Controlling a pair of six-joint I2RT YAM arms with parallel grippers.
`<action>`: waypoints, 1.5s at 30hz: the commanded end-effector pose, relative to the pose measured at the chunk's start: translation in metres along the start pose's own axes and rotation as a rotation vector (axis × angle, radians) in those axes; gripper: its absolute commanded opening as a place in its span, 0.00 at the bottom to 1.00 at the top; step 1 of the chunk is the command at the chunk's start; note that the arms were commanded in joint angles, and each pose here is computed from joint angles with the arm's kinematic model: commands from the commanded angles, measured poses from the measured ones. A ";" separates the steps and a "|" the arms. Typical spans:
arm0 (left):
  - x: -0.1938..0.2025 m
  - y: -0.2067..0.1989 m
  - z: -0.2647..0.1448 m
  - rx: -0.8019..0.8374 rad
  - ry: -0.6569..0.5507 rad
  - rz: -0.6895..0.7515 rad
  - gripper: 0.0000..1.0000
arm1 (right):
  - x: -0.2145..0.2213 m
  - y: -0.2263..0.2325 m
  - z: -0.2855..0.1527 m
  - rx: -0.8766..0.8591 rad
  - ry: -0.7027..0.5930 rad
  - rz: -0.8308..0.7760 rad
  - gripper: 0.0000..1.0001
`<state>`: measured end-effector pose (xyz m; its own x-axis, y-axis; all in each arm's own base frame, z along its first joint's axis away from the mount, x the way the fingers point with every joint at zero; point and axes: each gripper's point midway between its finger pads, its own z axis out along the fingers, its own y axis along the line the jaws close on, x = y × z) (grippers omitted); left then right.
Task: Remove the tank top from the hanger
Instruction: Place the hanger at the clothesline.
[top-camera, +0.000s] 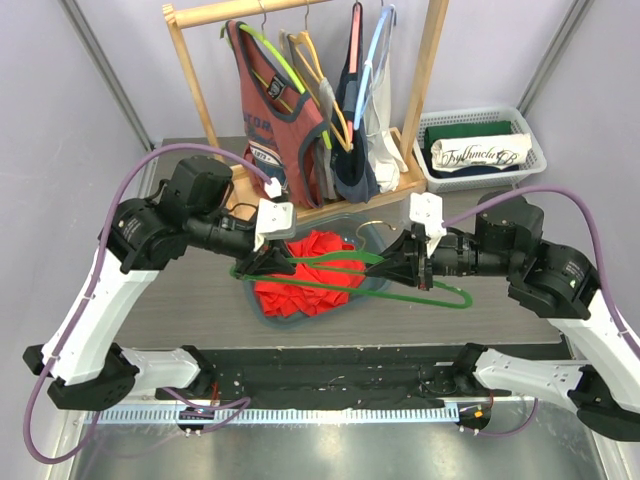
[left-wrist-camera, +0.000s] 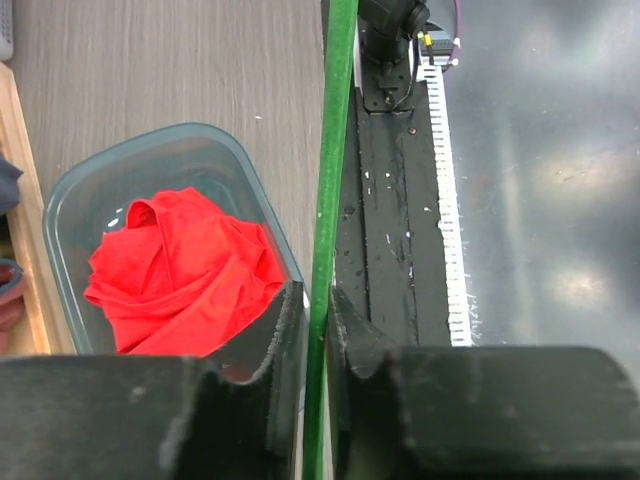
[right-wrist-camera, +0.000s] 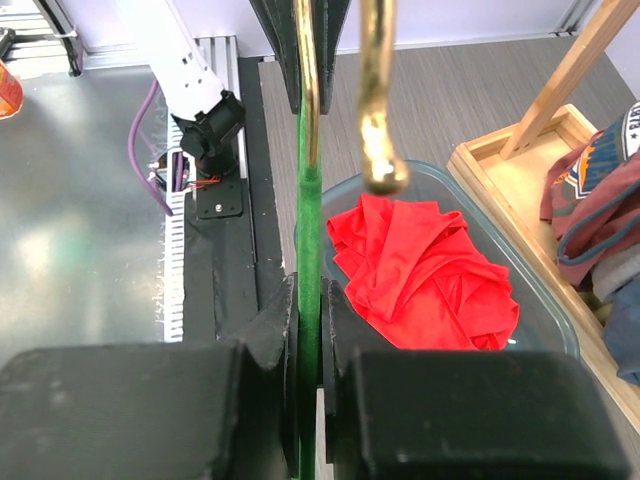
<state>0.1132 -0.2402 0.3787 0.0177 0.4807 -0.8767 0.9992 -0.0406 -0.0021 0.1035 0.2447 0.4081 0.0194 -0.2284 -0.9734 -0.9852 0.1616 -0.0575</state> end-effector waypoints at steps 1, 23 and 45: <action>-0.008 0.008 -0.001 -0.040 -0.025 0.013 0.06 | -0.016 -0.004 -0.004 0.027 -0.068 -0.051 0.01; 0.023 0.004 -0.052 -0.290 -0.097 -0.113 0.00 | -0.060 -0.059 -0.053 0.452 -0.281 -0.088 0.69; 0.045 0.055 -0.175 -1.133 -0.185 -0.346 0.00 | -0.056 -0.158 -0.116 1.163 -0.409 0.111 0.70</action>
<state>0.1552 -0.0912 0.3908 -0.2409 0.2383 -0.9408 0.5794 0.8130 0.0576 0.2419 0.1332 0.4782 0.1562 0.0378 -0.9870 -0.2890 0.9573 -0.0090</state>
